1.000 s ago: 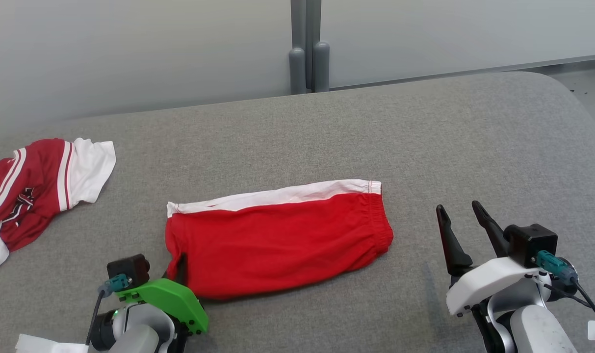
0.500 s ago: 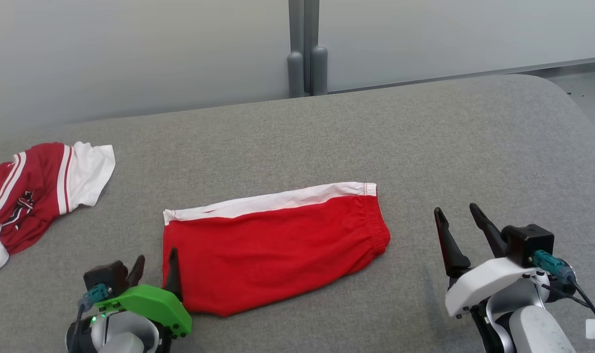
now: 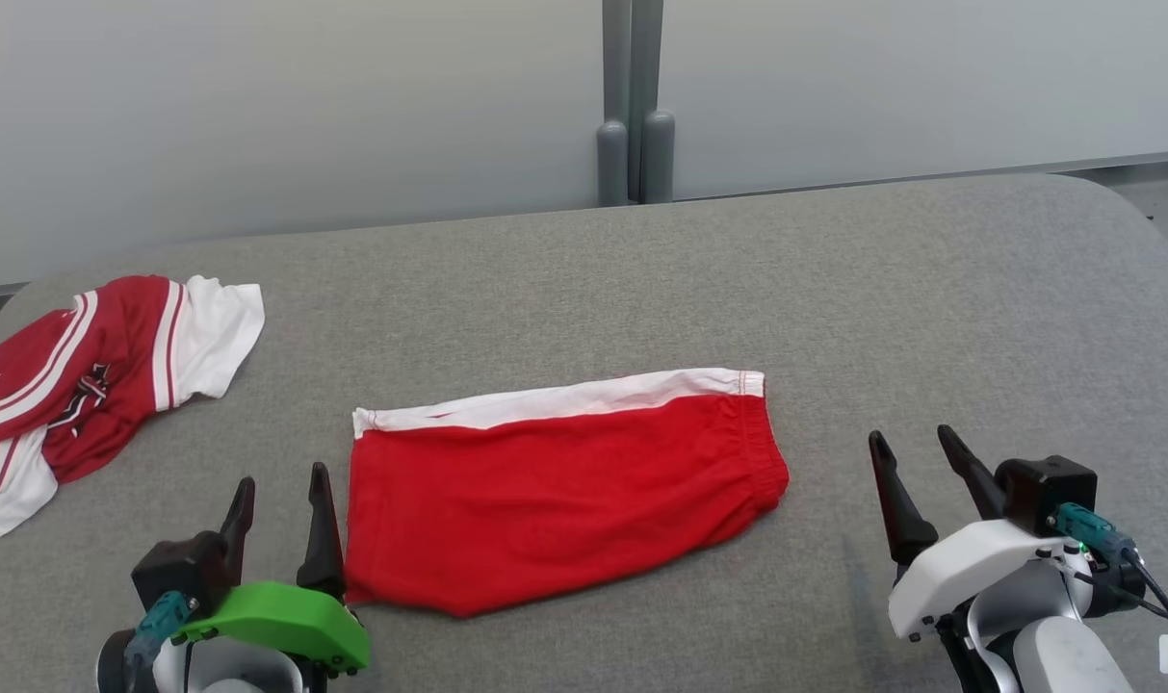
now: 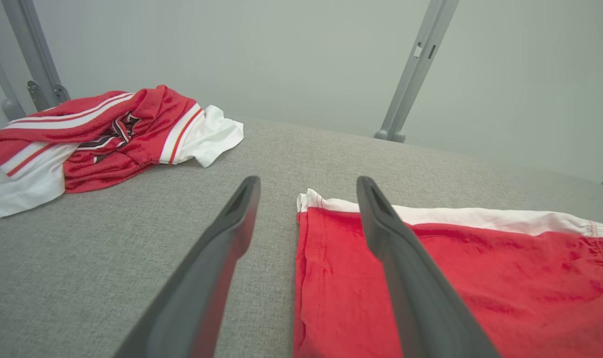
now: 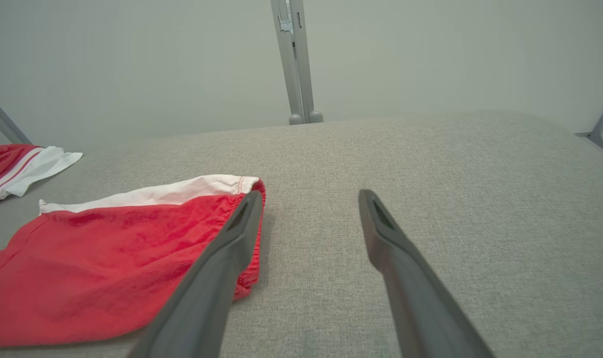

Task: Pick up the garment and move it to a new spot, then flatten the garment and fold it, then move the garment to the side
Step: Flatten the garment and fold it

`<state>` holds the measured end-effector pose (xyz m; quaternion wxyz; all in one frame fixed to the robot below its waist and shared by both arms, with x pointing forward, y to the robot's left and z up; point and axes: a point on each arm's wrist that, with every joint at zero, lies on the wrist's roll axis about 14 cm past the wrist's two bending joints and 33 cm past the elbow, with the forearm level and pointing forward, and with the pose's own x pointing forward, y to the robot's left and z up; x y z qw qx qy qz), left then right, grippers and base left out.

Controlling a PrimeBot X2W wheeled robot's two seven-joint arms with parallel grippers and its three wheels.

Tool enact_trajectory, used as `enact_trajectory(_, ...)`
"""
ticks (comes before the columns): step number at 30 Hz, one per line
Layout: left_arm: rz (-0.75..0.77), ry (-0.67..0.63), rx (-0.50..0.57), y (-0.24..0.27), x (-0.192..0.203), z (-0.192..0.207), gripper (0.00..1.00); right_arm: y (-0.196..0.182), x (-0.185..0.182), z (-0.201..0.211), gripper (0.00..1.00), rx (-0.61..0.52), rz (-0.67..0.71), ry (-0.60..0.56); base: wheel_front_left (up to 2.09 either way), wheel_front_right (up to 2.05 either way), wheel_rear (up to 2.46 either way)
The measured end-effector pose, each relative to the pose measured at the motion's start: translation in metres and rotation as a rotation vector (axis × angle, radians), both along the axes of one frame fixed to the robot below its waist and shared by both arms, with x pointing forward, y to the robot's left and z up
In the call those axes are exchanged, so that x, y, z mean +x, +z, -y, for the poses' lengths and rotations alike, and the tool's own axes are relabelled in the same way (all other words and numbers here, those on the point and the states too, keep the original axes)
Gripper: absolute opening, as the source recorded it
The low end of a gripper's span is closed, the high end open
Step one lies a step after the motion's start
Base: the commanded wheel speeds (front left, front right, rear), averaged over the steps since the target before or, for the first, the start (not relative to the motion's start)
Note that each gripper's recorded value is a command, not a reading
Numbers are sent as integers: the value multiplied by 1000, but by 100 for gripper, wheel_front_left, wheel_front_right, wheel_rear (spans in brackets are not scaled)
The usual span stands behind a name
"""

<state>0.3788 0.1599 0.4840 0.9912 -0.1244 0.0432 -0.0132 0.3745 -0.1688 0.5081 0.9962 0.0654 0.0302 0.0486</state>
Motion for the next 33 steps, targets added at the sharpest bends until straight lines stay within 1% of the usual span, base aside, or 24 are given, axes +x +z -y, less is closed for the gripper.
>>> enact_trajectory(3,15,15,3,4,-9,-3,100,-8,1,-6,100,7,-38,20,0,0,0)
enact_trajectory(8,32,43,-17,9,-20,-6,100,-32,4,-22,100,24,-150,67,0,0,0)
enact_trajectory(16,22,89,-15,6,-31,-17,100,-51,27,-58,100,6,-266,173,0,0,0)
enact_trajectory(20,9,112,-18,1,-36,-23,100,-69,35,-64,100,-12,-340,188,0,0,0)
enact_trajectory(24,-4,139,-20,-3,-40,-31,100,-91,34,-67,100,-10,-426,195,0,0,0)
enact_trajectory(30,-15,164,-22,-7,-45,-38,100,-110,28,-82,100,73,-511,220,0,0,0)
enact_trajectory(33,-17,169,-22,-8,-46,-39,100,-110,29,-87,100,107,-527,226,0,0,0)
